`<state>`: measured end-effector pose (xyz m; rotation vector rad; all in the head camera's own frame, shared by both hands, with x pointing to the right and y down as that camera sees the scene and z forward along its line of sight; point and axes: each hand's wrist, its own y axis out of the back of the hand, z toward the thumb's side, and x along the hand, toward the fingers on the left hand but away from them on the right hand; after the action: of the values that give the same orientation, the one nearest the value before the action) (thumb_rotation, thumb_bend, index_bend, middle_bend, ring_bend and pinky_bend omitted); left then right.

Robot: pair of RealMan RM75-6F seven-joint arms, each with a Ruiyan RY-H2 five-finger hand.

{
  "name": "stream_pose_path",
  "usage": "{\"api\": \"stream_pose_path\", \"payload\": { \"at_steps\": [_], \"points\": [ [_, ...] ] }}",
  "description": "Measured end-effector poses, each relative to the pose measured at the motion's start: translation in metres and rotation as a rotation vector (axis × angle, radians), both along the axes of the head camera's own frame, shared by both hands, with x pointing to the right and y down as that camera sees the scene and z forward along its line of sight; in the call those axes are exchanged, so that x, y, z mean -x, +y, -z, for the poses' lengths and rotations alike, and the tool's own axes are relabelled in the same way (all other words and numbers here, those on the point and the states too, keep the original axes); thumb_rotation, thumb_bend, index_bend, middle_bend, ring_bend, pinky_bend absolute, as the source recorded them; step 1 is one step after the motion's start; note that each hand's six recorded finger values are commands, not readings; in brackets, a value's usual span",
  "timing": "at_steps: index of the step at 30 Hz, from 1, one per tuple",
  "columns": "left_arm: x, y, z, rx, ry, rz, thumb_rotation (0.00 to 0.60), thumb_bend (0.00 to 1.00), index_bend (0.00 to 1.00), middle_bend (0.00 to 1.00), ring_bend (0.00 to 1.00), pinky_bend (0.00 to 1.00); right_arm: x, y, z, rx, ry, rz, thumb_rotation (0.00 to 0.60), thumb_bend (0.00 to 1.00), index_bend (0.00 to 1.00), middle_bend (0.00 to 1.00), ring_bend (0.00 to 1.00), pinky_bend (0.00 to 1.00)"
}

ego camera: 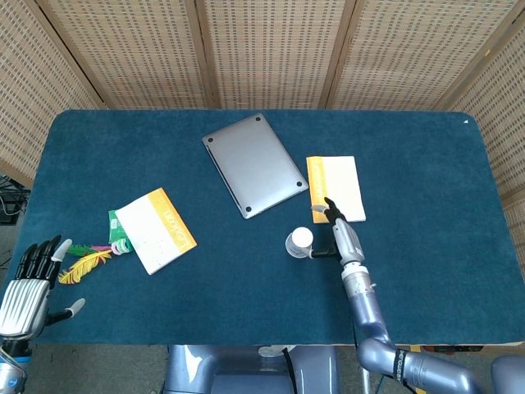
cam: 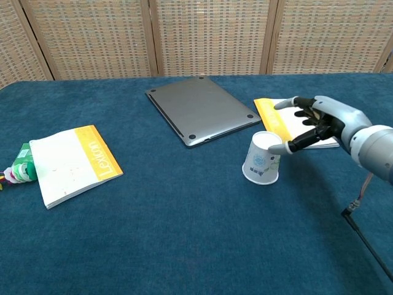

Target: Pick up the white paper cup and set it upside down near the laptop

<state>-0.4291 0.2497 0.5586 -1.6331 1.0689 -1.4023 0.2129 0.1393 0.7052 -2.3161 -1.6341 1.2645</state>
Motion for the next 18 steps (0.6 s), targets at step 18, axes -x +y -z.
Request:
{"api": "stream_pose_path", "payload": {
  "at_steps": [18],
  "points": [
    [0.014,-0.007,0.006,-0.034,-0.006,0.047,0.6,0.15,0.0,0.0,0.0,0.0,-0.132,0.046,0.099,-0.391,0.577,0.27,0.6,0.21,0.07,0.0,0.0,0.0]
  ]
}}
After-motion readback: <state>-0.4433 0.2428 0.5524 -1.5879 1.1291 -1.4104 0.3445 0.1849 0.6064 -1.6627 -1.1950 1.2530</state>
